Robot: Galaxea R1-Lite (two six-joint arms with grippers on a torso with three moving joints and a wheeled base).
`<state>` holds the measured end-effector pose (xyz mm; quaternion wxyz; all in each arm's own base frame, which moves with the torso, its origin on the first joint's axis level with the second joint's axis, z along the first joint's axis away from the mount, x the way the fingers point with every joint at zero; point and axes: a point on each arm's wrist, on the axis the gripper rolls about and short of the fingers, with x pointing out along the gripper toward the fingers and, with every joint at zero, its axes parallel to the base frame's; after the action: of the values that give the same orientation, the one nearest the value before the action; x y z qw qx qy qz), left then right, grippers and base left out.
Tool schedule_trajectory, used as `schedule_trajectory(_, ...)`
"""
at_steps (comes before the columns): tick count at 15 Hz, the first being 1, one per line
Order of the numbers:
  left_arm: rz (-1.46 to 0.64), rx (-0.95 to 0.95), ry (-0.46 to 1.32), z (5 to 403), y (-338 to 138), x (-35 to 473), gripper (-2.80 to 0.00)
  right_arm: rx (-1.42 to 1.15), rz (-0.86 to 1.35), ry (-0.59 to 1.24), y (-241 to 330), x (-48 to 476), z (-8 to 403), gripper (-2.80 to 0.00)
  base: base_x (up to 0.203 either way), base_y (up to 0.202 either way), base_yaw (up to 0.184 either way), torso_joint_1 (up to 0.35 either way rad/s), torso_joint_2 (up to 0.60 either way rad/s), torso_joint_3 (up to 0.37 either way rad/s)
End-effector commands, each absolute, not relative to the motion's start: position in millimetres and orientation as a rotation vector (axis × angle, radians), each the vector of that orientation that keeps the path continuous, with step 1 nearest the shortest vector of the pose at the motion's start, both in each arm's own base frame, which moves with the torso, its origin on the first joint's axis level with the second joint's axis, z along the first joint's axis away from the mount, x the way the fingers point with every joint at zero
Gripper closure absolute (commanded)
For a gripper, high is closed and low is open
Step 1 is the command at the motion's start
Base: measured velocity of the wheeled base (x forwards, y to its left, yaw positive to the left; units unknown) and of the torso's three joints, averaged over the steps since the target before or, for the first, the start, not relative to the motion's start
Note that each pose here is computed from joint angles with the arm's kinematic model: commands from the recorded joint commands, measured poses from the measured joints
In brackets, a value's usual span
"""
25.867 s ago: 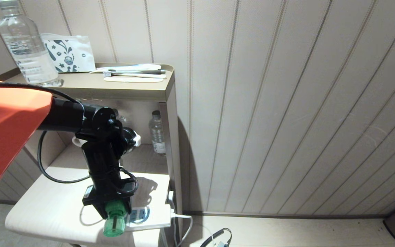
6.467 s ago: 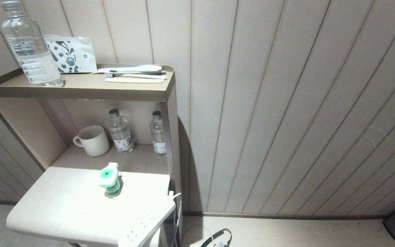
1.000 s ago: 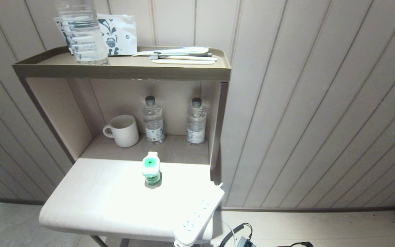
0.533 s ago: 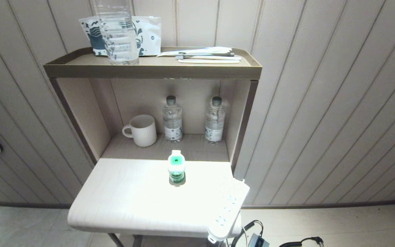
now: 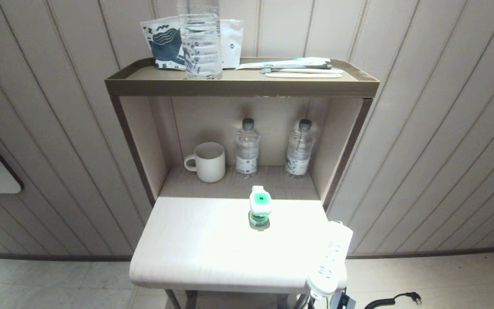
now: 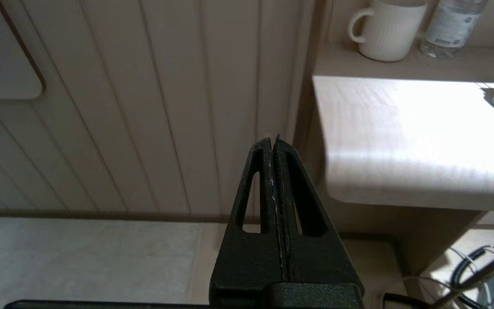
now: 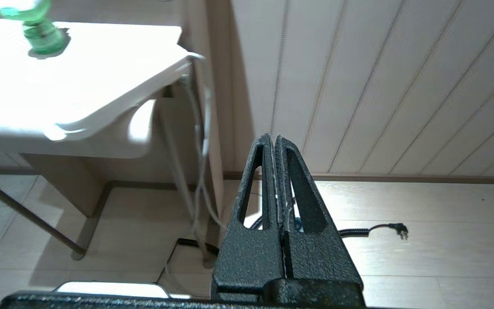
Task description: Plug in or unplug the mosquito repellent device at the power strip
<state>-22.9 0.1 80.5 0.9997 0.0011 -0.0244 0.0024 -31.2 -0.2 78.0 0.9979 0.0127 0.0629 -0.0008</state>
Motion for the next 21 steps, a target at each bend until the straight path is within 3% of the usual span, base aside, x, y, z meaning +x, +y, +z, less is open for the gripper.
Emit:
schedule_trajectory(1,0.006,0.003,-0.048,80.5,0.1,-22.8,0.0,0.025,-0.002,0.127,-0.2,-31.2,77.9,0.0,0.0,0.186,-0.007,0.002,0.0,0.003)
schedule_trajectory(14,0.006,0.014,-0.048,80.5,0.1,-22.8,0.0,0.025,-0.002,0.127,-0.2,-31.2,77.9,0.0,-0.007,0.186,-0.003,0.002,0.0,0.003)
schedule_trajectory(21,0.006,0.015,-0.049,80.5,0.1,-22.9,0.0,0.025,-0.002,0.127,-0.2,-31.2,77.9,0.0,-0.023,0.027,0.003,0.0,0.0,0.001)
